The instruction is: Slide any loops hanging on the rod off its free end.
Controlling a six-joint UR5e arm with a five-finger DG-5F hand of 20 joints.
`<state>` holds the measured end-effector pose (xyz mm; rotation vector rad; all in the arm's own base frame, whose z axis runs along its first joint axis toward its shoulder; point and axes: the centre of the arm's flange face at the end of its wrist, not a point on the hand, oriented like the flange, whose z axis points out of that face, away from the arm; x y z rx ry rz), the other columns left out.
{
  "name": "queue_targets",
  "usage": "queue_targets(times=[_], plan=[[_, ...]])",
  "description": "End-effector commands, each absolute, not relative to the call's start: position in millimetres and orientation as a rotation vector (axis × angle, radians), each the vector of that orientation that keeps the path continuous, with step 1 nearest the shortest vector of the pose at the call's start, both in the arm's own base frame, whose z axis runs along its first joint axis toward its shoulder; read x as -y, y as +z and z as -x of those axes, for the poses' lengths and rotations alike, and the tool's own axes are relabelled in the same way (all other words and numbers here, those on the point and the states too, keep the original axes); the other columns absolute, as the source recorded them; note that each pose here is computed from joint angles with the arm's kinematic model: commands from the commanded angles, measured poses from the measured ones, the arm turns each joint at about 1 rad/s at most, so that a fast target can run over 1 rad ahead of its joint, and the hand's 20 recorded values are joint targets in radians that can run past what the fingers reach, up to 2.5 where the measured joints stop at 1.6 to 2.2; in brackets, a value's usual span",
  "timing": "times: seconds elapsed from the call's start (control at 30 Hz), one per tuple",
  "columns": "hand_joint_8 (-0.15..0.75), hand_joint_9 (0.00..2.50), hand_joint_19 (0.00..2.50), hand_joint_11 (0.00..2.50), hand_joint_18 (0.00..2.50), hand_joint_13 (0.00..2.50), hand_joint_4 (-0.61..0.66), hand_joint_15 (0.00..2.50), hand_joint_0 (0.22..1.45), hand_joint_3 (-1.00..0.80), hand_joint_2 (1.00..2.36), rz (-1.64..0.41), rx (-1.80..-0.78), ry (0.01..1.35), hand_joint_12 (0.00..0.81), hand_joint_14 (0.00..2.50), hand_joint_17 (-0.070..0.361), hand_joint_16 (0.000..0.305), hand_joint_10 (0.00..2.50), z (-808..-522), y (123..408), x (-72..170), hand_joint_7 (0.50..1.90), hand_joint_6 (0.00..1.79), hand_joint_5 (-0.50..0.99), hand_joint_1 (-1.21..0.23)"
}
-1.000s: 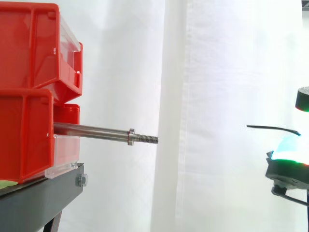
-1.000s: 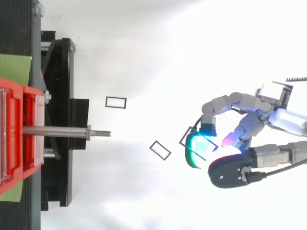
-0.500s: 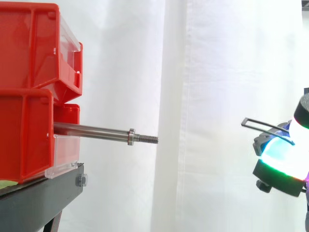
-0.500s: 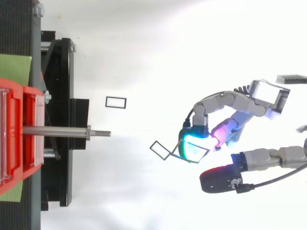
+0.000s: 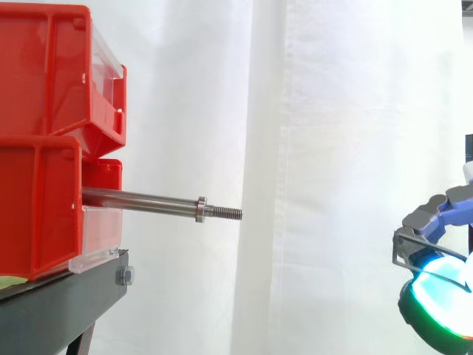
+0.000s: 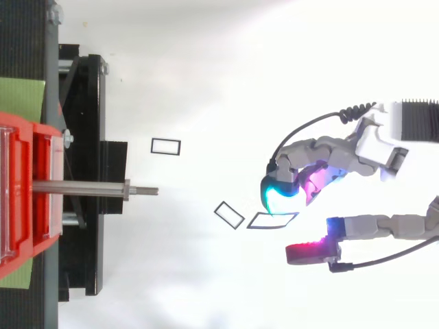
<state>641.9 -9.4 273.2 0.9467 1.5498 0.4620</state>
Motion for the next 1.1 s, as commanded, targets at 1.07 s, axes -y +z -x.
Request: queue_targets(times=[1.07], plan=[[0.377,1.01,0.47,0.27,1.05,0.97,-0.11,0.21,0.56,-0.14,1.09,-0.928,-1.559,0.446,0.393,0.01,0.139,0.062,0.01,-641.8,273.2,9.4,1.2,0.75,-0.06,-0.66]])
